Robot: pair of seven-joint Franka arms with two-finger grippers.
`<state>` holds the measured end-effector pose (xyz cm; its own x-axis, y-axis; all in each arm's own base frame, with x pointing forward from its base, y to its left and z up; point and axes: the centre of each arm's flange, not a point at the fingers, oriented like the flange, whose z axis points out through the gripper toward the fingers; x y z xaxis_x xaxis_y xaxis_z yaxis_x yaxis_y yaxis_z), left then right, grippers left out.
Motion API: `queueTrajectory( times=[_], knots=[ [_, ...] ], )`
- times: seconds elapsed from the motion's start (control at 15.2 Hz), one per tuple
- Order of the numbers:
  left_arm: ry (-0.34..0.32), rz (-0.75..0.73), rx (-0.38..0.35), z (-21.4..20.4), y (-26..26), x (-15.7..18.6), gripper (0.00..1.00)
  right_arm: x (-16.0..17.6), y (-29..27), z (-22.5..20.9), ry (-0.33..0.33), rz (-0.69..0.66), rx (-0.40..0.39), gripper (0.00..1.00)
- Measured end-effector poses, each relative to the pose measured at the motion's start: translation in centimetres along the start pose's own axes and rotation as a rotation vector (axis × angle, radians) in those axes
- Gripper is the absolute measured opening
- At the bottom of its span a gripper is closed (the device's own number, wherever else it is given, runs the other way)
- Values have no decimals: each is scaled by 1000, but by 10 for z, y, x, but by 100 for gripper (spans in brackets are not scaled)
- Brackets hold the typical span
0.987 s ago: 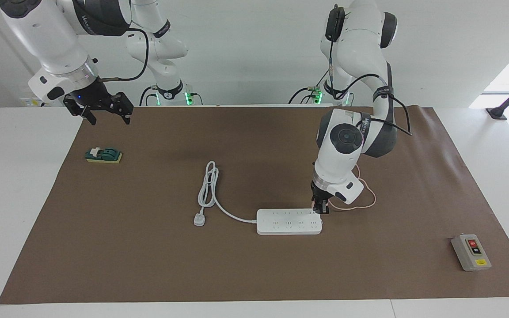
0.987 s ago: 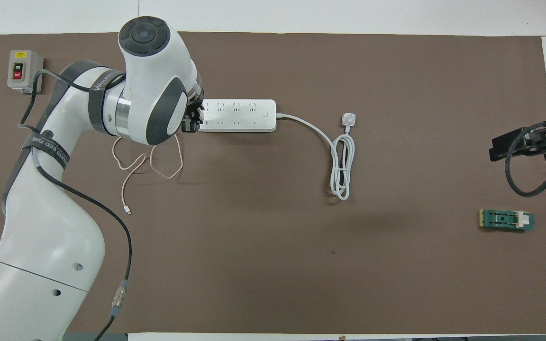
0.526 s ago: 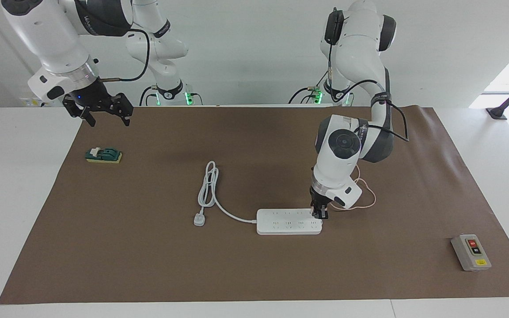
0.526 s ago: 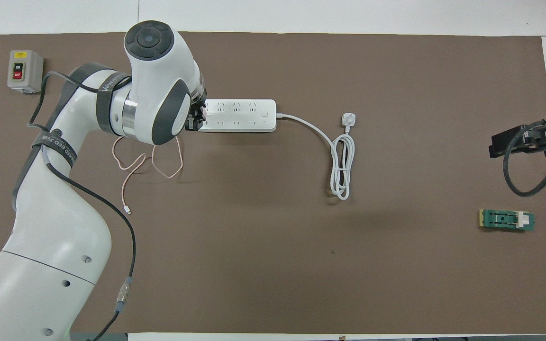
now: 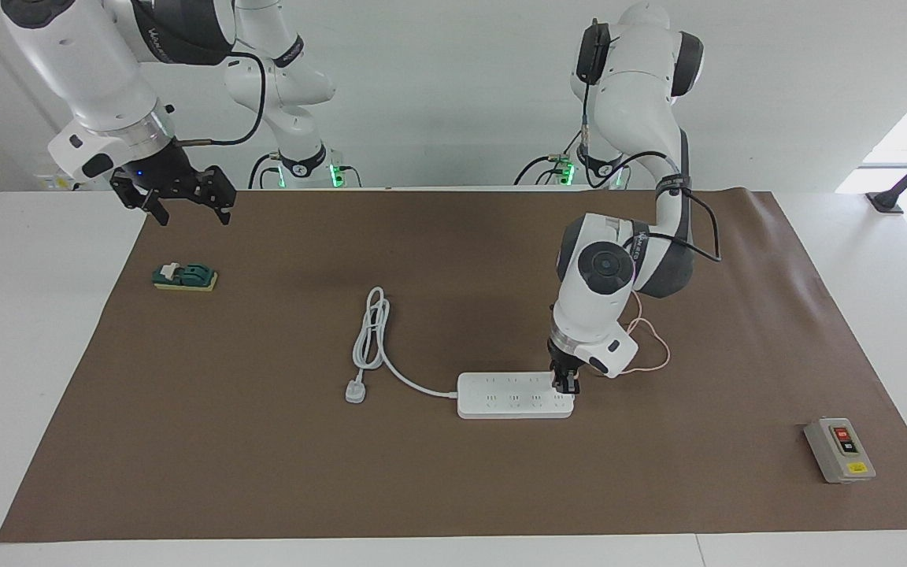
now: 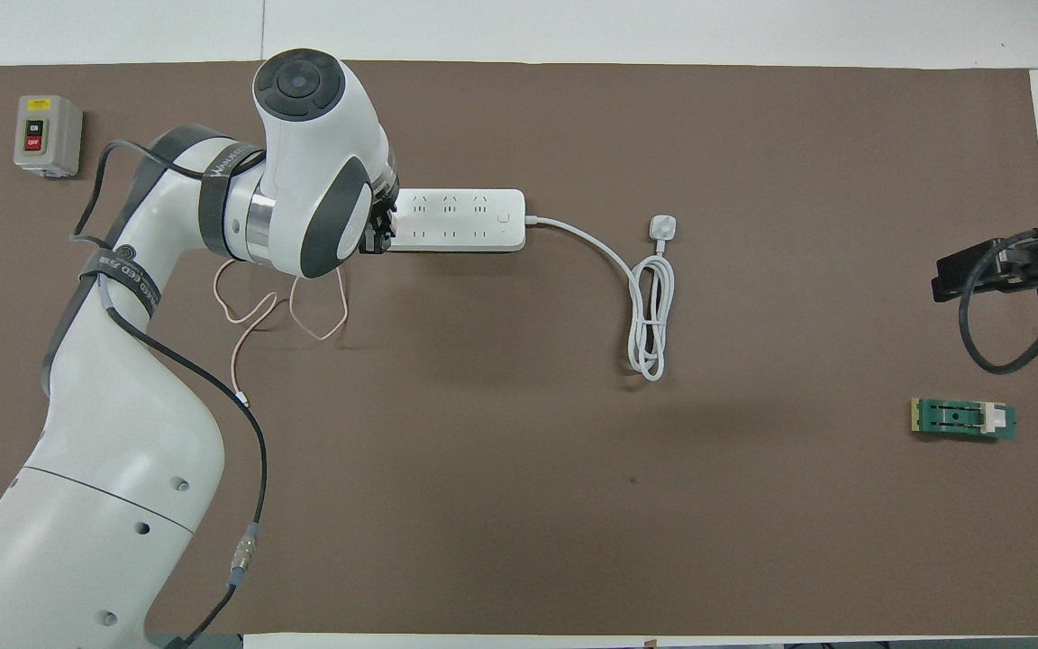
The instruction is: Plug charger into power strip
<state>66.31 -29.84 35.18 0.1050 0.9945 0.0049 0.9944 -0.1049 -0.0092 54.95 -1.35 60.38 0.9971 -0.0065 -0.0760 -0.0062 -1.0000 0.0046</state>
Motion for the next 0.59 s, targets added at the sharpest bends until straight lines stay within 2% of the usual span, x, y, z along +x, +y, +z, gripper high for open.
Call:
queueTrajectory(
  times=[0.59],
  knots=[
    [0, 4, 0, 0, -1, -4, 1, 0, 0, 0, 0, 0, 0, 100]
  ],
)
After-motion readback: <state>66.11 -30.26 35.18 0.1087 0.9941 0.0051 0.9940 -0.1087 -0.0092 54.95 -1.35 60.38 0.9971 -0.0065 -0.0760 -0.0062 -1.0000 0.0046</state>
